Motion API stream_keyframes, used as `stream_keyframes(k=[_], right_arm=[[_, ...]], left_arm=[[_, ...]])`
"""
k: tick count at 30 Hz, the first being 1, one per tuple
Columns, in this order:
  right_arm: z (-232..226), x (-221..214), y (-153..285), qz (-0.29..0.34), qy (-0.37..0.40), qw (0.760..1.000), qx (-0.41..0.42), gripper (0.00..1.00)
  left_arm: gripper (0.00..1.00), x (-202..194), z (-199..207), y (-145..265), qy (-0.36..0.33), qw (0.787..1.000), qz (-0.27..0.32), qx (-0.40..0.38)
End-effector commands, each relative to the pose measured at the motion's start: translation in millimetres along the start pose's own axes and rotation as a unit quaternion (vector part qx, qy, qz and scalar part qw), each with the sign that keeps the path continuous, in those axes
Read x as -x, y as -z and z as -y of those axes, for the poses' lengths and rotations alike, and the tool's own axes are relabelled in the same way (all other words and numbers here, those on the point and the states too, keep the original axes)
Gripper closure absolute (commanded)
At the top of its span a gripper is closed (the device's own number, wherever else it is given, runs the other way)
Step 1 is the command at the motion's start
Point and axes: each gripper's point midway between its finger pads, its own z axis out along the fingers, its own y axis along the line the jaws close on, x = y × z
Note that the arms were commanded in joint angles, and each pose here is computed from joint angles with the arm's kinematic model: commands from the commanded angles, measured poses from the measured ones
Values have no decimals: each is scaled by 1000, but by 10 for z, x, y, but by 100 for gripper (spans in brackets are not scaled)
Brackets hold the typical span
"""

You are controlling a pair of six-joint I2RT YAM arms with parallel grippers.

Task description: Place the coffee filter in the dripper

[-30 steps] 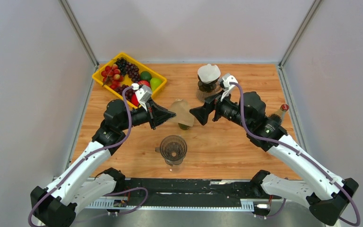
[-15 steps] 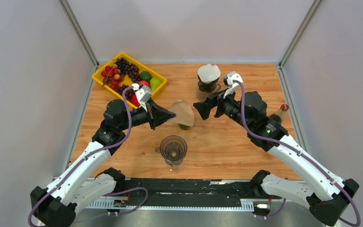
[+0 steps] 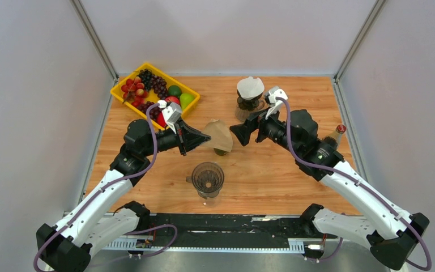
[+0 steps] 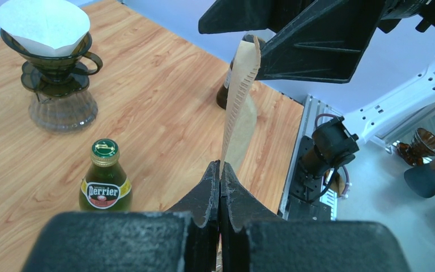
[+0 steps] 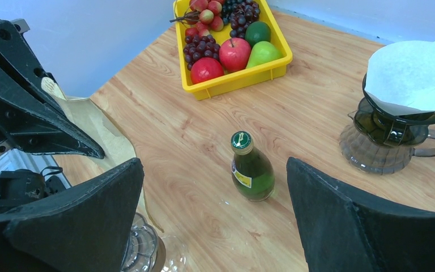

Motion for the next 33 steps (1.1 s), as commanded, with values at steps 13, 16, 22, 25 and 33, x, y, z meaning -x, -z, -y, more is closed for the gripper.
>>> stream_keyframes(k=[13,16,22,25,33], right_arm=[[60,-14,-55,-5,11,1000,-13,0],[-35,-15,-48,-9,11,1000,13,0],[-119,2,-23,-9,9,999,35,0],[-175,2,-10,-11,6,999,50,0],[-239,28,28,-9,3,998,66,0]], left_arm=[[100,175,111,35,-23,1000,18,-13],[100,172,98,32,-21,1000,17,-9],[100,165,74,26,-20,1000,17,-5],[100,158,62,17,-18,1000,15,-4],[100,141,34,1,-15,1000,12,0]])
